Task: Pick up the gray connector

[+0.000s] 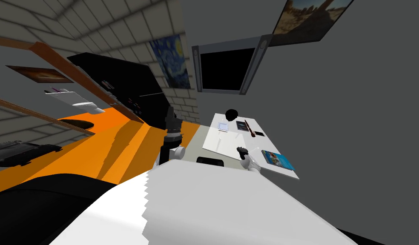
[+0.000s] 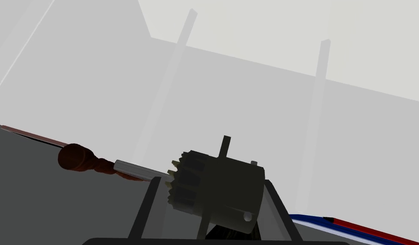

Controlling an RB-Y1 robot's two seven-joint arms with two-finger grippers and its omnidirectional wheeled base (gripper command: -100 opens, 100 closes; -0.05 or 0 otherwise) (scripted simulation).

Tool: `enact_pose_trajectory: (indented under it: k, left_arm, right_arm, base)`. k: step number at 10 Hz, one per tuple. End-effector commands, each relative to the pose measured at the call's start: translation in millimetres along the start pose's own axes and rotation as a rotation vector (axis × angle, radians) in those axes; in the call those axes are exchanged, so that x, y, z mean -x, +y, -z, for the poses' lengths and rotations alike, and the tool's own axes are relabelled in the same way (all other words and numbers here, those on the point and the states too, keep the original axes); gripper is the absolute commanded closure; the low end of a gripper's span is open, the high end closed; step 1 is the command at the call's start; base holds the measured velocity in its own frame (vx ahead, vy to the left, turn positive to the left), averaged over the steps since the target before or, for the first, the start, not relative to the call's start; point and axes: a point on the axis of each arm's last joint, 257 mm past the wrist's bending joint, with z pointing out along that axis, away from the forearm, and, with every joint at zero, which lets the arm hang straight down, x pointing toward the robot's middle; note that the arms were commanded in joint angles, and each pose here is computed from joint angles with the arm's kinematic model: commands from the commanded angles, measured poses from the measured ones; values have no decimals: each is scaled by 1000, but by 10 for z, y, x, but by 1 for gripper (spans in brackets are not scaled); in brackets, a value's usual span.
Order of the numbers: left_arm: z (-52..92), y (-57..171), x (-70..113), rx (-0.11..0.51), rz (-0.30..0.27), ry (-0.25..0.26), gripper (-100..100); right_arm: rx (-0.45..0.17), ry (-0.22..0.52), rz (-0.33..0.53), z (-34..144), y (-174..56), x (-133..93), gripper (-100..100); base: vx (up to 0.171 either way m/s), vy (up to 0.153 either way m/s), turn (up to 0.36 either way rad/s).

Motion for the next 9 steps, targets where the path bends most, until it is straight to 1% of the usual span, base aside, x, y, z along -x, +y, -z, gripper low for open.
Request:
enact_pose_trajectory:
  k: [1,5,7,8,9]
  left_arm:
    - [0,0,0,0,0,0,0]
    - [0,0,0,0,0,0,0]
    - [0,0,0,0,0,0,0]
    - [0,0,0,0,0,0,0]
    - [0,0,0,0,0,0,0]
  right_arm:
    - [-5,2,-4,-21,-10,53,100]
    - [-25,8,-19,-104,-58,207,100]
    - [-33,11,-26,-135,-79,269,100]
    - [-29,9,-24,-127,-59,247,100]
    - [-30,10,-24,-128,-60,249,0]
  base:
    - [-95,4,81]
    - [-99,3,62]
    - [-72,0,48]
    - [-29,-3,12]
    - [-6,0,-3]
